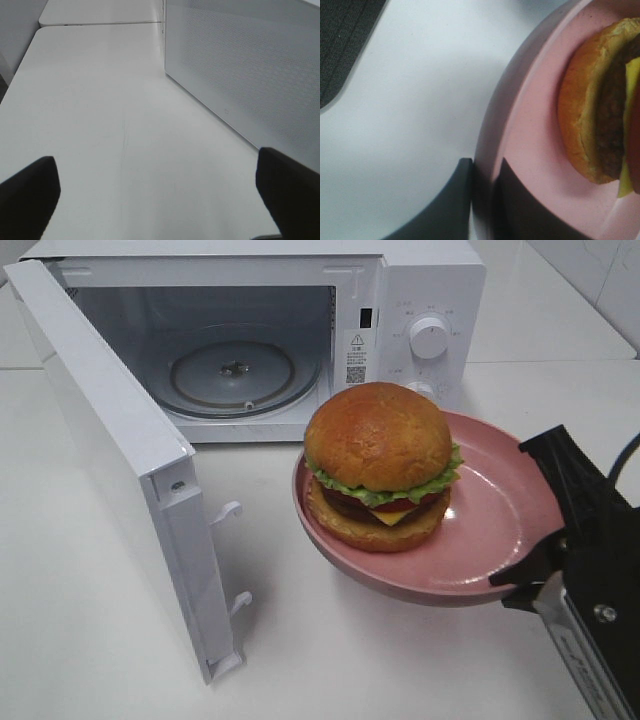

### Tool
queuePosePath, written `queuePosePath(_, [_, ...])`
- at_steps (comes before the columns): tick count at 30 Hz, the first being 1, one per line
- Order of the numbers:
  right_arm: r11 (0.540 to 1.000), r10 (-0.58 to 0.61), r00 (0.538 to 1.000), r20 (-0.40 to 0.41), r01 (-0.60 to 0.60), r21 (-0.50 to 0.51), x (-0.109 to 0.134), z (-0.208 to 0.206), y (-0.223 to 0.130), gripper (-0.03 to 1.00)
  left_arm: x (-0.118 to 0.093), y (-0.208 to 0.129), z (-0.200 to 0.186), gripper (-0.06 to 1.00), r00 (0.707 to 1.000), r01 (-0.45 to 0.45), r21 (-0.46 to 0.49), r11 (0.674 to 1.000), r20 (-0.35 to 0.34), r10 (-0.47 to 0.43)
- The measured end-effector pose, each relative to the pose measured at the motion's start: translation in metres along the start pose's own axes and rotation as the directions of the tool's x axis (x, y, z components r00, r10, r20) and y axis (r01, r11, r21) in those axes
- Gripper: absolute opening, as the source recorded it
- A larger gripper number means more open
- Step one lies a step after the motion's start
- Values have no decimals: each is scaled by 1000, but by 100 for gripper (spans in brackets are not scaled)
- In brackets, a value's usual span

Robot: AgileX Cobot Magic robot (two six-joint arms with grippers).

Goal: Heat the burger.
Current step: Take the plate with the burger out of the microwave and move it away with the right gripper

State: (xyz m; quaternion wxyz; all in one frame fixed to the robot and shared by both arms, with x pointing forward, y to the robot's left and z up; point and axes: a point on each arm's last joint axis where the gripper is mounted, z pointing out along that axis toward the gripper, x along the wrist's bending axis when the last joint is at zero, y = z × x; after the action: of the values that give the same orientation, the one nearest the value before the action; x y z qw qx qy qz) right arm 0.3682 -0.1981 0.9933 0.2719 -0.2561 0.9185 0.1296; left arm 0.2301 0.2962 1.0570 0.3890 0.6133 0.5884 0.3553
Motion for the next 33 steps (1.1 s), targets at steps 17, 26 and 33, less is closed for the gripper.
queuePosePath(17, [951, 239, 969, 54, -245, 186, 32, -38, -19, 9, 0, 0, 0, 99, 1000, 0, 0, 1000, 0, 0])
queuePosePath(26, [819, 429, 891, 150, -453, 353, 41, -38, -37, 9, 0, 0, 0, 99, 1000, 0, 0, 1000, 0, 0])
queuePosePath(33, [661, 584, 768, 262, -637, 395, 47, -39, -46, 9, 0, 0, 0, 99, 1000, 0, 0, 1000, 0, 0])
